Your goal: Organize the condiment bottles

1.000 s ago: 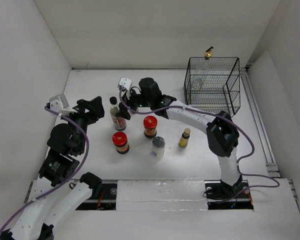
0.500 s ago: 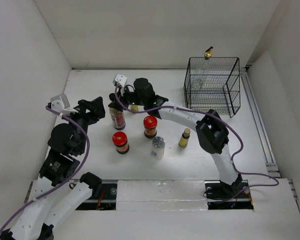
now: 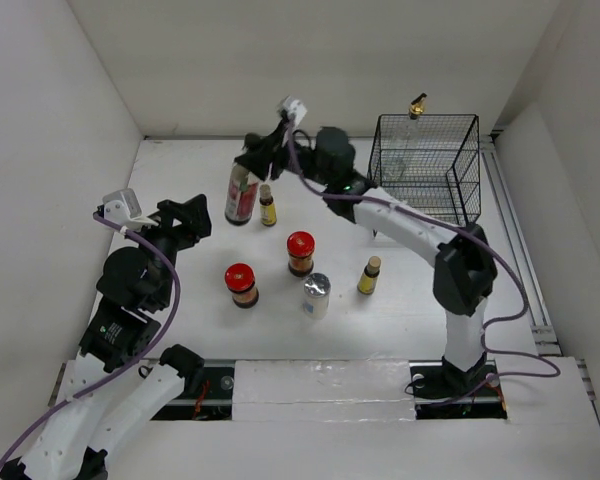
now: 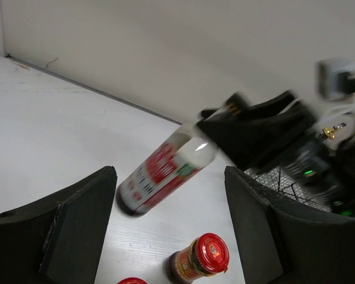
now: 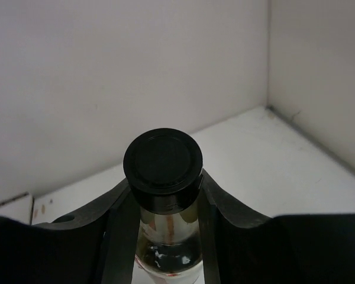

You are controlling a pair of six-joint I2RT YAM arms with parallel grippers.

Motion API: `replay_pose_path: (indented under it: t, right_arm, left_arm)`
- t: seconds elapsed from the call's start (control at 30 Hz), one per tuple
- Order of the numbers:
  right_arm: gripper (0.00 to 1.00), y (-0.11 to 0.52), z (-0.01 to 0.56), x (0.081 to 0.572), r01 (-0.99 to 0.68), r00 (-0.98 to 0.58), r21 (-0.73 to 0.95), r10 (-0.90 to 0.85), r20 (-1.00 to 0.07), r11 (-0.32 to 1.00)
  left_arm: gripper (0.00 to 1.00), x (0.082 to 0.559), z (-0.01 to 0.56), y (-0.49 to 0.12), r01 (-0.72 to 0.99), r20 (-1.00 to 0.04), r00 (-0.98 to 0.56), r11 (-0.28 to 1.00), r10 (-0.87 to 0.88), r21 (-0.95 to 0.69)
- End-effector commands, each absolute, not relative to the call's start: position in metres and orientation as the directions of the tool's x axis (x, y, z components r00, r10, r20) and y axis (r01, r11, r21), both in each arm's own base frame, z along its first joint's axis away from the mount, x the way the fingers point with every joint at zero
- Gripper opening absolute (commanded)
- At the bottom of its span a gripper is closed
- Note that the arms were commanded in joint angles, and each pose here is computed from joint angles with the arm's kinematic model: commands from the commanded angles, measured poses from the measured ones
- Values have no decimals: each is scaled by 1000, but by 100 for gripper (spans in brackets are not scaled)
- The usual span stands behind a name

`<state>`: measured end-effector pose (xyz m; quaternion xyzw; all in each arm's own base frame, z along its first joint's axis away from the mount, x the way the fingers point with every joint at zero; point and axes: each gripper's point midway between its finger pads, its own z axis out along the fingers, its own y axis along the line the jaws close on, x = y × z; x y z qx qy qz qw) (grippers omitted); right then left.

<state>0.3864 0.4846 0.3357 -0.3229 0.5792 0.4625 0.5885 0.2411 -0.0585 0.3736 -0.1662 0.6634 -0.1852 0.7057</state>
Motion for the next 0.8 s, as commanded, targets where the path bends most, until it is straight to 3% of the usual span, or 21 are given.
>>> replay_pose_path:
  t: [0.0,0.2,0.4,0.6,0.77]
  right_arm:
    - [4,385,545,354,-934,183,41,576,-796,354]
    - [0,281,560,378,-843,251,96,545,-800,530]
    - [0,173,568,420,-610,350,126,409,-843,782]
    - [0,80,562,445,-381,374,124,275,-886,916]
    - [0,30,554,475,-278,361,124,223,-906,953]
  left_arm:
    - [70,240,384,-59,70,-866,84,870,-492,-488]
    - [70,239,386,-63,96,-865,80,867,-496,-488]
    - [70,241,381,-66,95,-871,61,872,-487,-481]
    - [70,241,384,-66,99,-869,68,870,-491,-484]
    - [70,244,381,-68,95,-872,60,872,-486,-480]
